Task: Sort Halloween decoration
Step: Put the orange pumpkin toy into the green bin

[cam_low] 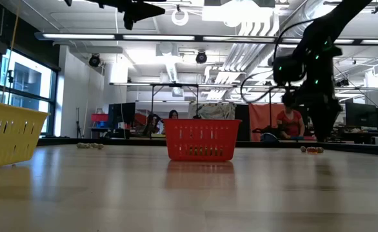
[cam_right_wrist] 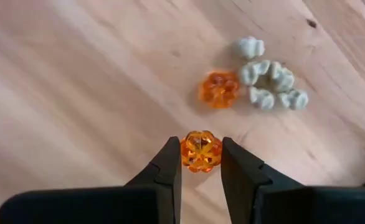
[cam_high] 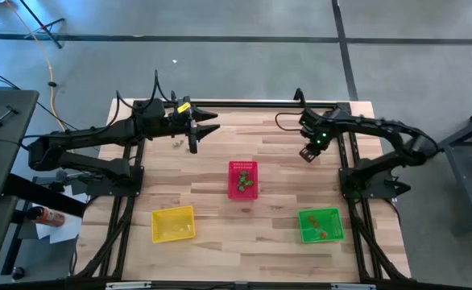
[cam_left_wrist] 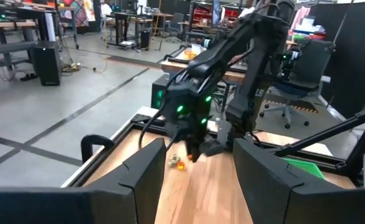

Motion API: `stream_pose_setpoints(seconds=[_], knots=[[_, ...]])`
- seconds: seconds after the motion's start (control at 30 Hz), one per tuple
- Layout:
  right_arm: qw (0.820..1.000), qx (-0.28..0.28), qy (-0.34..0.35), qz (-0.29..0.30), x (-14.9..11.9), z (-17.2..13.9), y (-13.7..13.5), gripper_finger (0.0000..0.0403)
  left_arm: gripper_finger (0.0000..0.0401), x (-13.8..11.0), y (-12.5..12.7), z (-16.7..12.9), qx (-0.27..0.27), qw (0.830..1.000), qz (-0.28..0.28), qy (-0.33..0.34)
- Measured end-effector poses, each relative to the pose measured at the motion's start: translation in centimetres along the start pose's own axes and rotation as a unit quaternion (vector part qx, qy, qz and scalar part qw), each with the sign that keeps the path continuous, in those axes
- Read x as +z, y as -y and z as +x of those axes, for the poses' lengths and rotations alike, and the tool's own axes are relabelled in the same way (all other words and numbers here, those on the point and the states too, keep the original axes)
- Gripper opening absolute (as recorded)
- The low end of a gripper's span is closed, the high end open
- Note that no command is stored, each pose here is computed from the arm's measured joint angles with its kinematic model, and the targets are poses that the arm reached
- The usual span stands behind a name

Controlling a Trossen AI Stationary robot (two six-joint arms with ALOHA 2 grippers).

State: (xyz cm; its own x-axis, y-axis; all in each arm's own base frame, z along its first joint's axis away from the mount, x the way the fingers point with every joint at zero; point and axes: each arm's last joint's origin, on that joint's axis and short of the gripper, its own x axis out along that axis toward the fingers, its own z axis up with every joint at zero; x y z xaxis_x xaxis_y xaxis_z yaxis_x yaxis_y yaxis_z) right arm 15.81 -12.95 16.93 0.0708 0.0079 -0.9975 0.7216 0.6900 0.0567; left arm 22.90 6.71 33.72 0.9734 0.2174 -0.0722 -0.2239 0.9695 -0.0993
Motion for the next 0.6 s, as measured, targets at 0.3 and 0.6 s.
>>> stream_pose_setpoints(seconds=[0.3,0.6], knots=[[0.960,0.204,0.189,0.015,-0.3,-5.3,-2.3,0.0067,0.0177,0.5,-1.0,-0.6,0.023,1.000,-0.009,0.013],[0.839,0.359,0.403,-0.063,1.7,-9.9,-7.5,0.0069,0.0177,0.5,-1.2,-0.6,0.018,0.997,-0.079,0.013]])
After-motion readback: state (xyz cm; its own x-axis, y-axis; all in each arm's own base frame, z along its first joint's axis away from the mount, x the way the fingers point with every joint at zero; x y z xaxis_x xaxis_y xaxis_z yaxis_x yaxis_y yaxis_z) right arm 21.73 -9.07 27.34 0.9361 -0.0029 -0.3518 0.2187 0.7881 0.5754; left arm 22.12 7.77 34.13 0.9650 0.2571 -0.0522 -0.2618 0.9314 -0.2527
